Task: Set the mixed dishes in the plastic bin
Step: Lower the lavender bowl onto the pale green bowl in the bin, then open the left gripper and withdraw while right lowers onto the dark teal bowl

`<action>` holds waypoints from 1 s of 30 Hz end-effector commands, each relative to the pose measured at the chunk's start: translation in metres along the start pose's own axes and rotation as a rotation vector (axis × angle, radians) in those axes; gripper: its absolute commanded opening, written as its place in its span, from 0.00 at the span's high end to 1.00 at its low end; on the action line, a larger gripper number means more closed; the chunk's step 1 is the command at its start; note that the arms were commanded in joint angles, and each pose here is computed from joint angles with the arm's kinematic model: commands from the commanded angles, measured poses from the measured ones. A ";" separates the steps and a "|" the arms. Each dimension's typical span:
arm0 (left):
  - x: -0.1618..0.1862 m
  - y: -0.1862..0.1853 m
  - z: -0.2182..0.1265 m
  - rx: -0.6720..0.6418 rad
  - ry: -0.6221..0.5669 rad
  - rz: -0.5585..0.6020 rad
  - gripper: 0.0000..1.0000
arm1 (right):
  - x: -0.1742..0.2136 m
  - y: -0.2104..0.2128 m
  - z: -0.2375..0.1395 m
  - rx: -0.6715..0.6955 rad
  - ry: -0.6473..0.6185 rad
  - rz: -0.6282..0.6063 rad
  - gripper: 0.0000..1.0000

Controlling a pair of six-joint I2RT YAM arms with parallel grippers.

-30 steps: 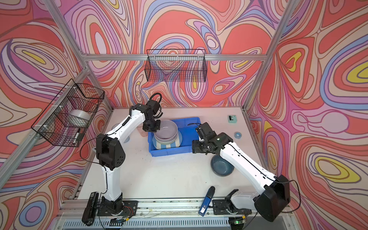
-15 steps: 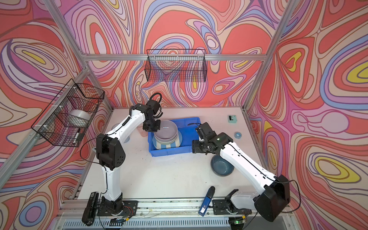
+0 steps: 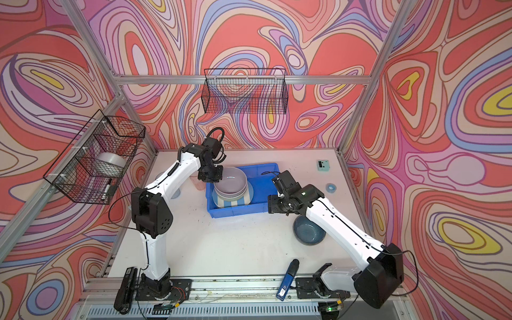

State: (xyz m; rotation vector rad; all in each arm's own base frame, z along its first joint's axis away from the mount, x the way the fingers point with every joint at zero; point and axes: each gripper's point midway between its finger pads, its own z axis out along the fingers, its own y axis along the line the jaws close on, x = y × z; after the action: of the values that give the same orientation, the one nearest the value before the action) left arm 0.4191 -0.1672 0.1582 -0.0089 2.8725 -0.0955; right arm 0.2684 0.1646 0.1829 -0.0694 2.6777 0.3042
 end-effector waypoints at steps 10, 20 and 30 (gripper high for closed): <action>0.010 0.008 -0.013 -0.029 0.004 0.021 0.80 | 0.012 -0.015 -0.011 0.058 0.006 0.030 0.30; 0.012 0.007 -0.006 -0.026 0.015 0.019 0.87 | 0.019 -0.030 -0.011 0.139 0.028 0.037 0.30; 0.014 0.010 -0.003 -0.041 0.022 0.022 0.84 | 0.023 -0.033 -0.012 0.148 0.038 0.045 0.29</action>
State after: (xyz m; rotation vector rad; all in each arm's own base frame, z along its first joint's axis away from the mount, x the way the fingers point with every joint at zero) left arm 0.4148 -0.1635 0.1592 -0.0056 2.8646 -0.0835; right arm 0.2496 0.1355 0.1752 0.0166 2.7368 0.1523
